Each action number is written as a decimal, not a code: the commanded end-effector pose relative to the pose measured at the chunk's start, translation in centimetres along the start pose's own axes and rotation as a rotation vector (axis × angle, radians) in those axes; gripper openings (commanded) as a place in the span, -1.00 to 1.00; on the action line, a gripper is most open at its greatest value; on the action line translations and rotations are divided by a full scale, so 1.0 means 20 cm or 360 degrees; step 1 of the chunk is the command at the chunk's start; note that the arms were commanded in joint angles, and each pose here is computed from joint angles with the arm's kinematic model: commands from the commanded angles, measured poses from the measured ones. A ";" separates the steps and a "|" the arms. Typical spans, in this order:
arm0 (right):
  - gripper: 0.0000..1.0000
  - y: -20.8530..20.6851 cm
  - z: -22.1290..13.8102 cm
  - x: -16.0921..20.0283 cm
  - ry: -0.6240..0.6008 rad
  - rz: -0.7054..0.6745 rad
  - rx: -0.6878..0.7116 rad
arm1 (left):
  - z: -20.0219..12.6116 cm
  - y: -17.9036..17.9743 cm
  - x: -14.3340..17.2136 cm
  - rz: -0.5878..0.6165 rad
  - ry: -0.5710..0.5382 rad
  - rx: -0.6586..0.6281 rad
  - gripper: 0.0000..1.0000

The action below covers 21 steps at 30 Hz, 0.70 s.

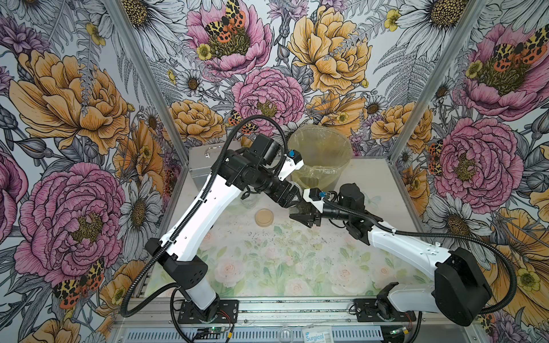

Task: Empty moldy tea leaves from jars
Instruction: Unscrew the lid from the jar.

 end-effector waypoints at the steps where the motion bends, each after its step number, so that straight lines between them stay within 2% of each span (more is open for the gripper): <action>1: 0.01 -0.07 0.00 -0.03 0.0012 -0.0146 0.0171 | 0.01 0.06 -0.07 -0.0380 -0.0053 -0.0223 0.07; 4: -0.01 -0.10 0.00 -0.03 0.0008 -0.0190 0.0259 | -0.01 0.13 -0.08 -0.0793 -0.0109 -0.0263 -0.11; 6: -0.02 -0.12 0.00 -0.03 -0.0010 -0.0226 0.0310 | -0.02 0.17 -0.08 -0.1017 -0.0138 -0.0276 -0.14; 11: -0.04 -0.15 0.01 -0.03 -0.0027 -0.0302 0.0365 | -0.07 0.21 -0.10 -0.1387 -0.0250 -0.0327 -0.16; 21: -0.06 -0.15 0.03 0.03 -0.0026 -0.0360 0.0324 | -0.19 0.28 -0.08 -0.1896 -0.0449 -0.0456 -0.15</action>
Point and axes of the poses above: each gripper's point midway between its finger pads, its own z axis out along the fingers, its own y axis along the line the jaws close on, x = y × z, the point moved 4 cm from there along -z, back along the fingers, and after that the axes turned 11 degrees about z, right-handed, at the moved point
